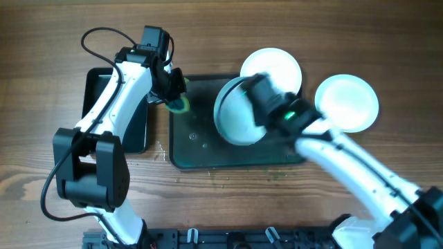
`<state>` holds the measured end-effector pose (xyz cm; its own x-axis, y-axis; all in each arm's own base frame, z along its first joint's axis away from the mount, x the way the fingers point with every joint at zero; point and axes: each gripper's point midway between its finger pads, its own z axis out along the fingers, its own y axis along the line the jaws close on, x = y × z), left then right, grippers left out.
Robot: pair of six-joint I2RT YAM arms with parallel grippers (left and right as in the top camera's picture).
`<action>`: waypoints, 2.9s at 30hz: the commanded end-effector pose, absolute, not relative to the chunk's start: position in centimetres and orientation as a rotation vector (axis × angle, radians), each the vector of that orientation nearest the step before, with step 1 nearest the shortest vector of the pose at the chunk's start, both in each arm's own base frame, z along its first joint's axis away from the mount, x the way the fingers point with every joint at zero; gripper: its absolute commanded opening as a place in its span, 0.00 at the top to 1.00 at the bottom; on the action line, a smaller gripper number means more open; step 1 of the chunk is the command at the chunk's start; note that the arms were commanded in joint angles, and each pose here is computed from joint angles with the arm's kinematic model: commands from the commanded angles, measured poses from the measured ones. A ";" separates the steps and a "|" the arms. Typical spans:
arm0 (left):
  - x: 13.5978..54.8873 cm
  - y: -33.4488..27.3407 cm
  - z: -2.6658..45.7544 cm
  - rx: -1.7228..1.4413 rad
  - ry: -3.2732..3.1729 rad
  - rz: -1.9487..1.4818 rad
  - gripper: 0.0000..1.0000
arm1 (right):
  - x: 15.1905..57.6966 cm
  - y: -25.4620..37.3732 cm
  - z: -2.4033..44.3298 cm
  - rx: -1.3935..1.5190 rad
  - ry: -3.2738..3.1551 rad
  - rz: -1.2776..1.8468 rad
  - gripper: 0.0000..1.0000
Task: Clean dirty plates on tray and stack at the side
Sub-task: 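Lift the plate with the right gripper and stack it on the side plate, then pull the last white plate to the tray center with the right gripper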
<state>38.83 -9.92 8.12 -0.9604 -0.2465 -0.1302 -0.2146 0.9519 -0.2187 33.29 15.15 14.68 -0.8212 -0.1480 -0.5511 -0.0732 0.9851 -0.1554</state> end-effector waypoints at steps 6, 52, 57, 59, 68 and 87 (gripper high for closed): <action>38.6 -12.8 9.1 -0.250 2.931 -0.318 0.96 | 36.2 0.9 16.0 0.514 2.584 0.517 0.96; 38.8 -14.4 9.4 -0.218 2.904 -0.340 0.96 | 31.9 13.0 4.4 0.123 2.944 0.657 0.76; 38.8 -14.4 9.4 -0.218 2.904 -0.340 0.96 | 35.2 10.1 3.9 -0.218 2.806 0.233 0.50; 38.8 -14.4 9.4 -0.218 2.904 -0.340 0.96 | 37.5 10.1 4.6 -0.302 2.696 0.189 0.50; 38.8 -14.4 9.4 -0.218 2.905 -0.341 0.96 | 40.5 11.9 0.8 -0.373 2.632 0.268 0.69; 38.2 -16.3 7.1 -0.157 2.958 -0.328 0.96 | 35.1 20.5 1.3 0.382 2.912 0.687 0.96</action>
<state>38.24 -15.11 8.22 -0.9767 -0.1375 -0.1646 -0.0968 0.9674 -0.2340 34.67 19.46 1.47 -0.9680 0.2438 -0.0597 0.1892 0.8650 0.4648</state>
